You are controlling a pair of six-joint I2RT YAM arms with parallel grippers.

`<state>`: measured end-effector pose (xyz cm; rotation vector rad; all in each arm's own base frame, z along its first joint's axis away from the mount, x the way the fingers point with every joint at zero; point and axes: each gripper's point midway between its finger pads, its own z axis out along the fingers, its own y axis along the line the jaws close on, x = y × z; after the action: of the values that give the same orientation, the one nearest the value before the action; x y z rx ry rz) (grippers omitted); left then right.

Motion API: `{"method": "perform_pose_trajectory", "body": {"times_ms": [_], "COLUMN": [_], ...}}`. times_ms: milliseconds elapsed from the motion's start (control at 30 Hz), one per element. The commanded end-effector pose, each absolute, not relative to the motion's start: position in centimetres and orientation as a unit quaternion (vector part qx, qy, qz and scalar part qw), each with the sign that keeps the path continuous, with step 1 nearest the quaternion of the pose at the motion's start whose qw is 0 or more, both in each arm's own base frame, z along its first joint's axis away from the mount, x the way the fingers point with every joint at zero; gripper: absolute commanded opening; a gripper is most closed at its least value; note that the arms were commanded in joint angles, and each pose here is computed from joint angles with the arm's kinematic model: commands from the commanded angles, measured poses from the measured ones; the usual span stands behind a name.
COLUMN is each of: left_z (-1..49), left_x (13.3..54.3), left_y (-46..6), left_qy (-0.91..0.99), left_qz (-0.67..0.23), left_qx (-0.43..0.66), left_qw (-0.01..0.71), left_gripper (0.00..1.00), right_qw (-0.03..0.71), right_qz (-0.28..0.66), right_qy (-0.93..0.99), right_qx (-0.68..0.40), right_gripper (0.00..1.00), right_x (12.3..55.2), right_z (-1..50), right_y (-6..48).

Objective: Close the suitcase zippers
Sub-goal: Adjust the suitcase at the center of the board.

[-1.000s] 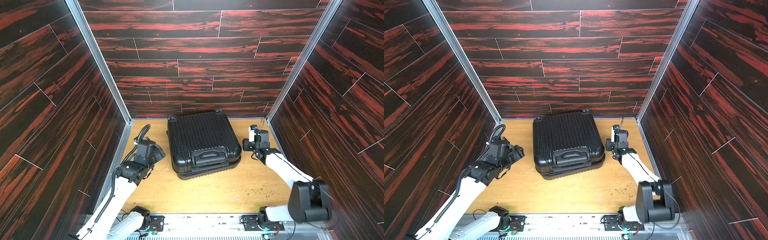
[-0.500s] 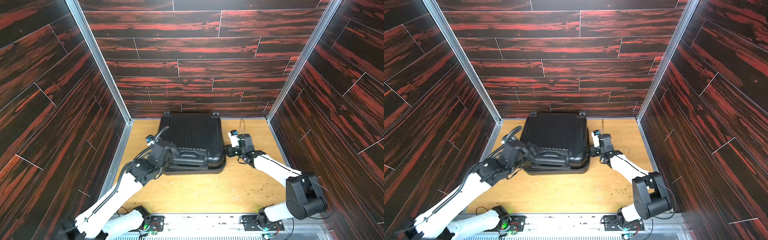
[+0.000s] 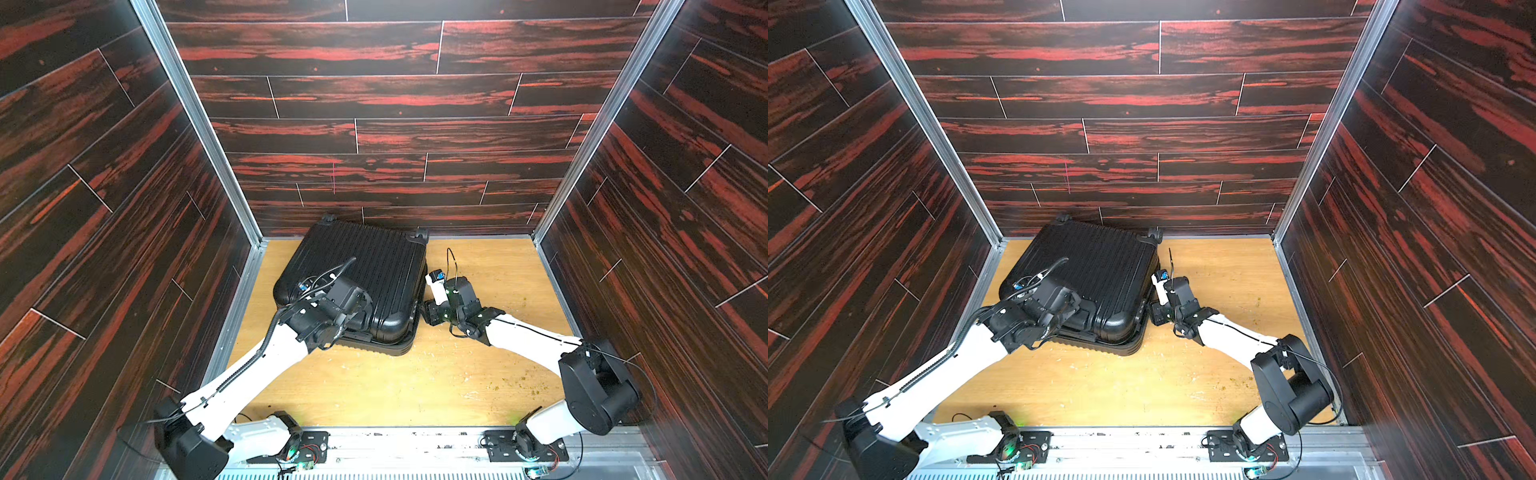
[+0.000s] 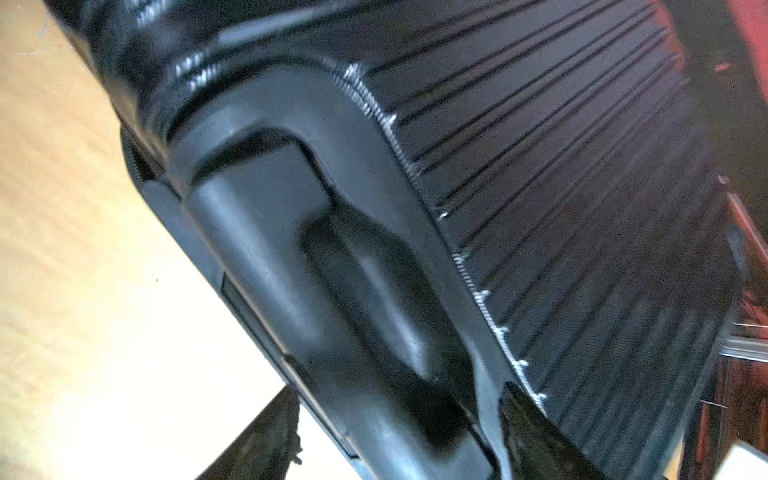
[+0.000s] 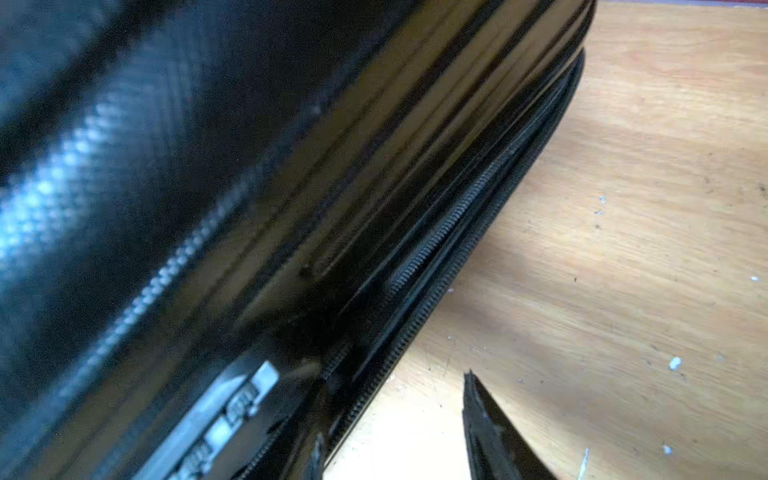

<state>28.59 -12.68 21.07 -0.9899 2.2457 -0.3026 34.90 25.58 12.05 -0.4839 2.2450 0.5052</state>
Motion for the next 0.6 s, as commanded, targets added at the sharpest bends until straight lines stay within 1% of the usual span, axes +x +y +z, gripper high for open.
{"method": "perform_pose_trajectory", "body": {"times_ms": [0, 133, 267, 333, 433, 500, 567], "left_z": [20.2, 19.3, 17.8, 16.9, 16.0, 15.7, 15.5], "left_x": [28.0, 27.7, 27.7, 27.6, 27.5, 27.4, 27.3], "left_y": [-11.8, -11.4, -11.6, -11.4, -11.3, -11.2, -10.9], "left_qy": [0.849, 0.847, 0.850, 0.851, 0.853, 0.853, 0.852], "left_qz": [-0.096, -0.087, -0.088, -0.081, -0.080, -0.077, -0.071], "left_qx": [-0.411, -0.421, -0.428, -0.434, -0.440, -0.441, -0.444], "left_qw": [0.318, 0.314, 0.296, 0.284, 0.270, 0.268, 0.269], "left_gripper": [0.68, 0.62, 0.62, 0.65, 0.64, 0.62, 0.56], "right_qw": [0.436, 0.456, 0.471, 0.476, 0.487, 0.492, 0.498], "right_qz": [0.215, 0.186, 0.178, 0.175, 0.166, 0.161, 0.156], "right_qy": [0.854, 0.852, 0.847, 0.845, 0.841, 0.839, 0.838], "right_qx": [-0.182, -0.176, -0.171, -0.171, -0.170, -0.168, -0.161], "right_gripper": [0.53, 0.54, 0.54, 0.54, 0.54, 0.54, 0.54], "right_x": [35.8, 35.8, 35.7, 35.6, 35.4, 35.3, 35.4], "right_z": [16.3, 17.8, 19.4, 20.2, 21.4, 22.0, 22.7], "right_y": [26.6, 25.0, 23.9, 23.5, 22.6, 22.1, 21.1]}}
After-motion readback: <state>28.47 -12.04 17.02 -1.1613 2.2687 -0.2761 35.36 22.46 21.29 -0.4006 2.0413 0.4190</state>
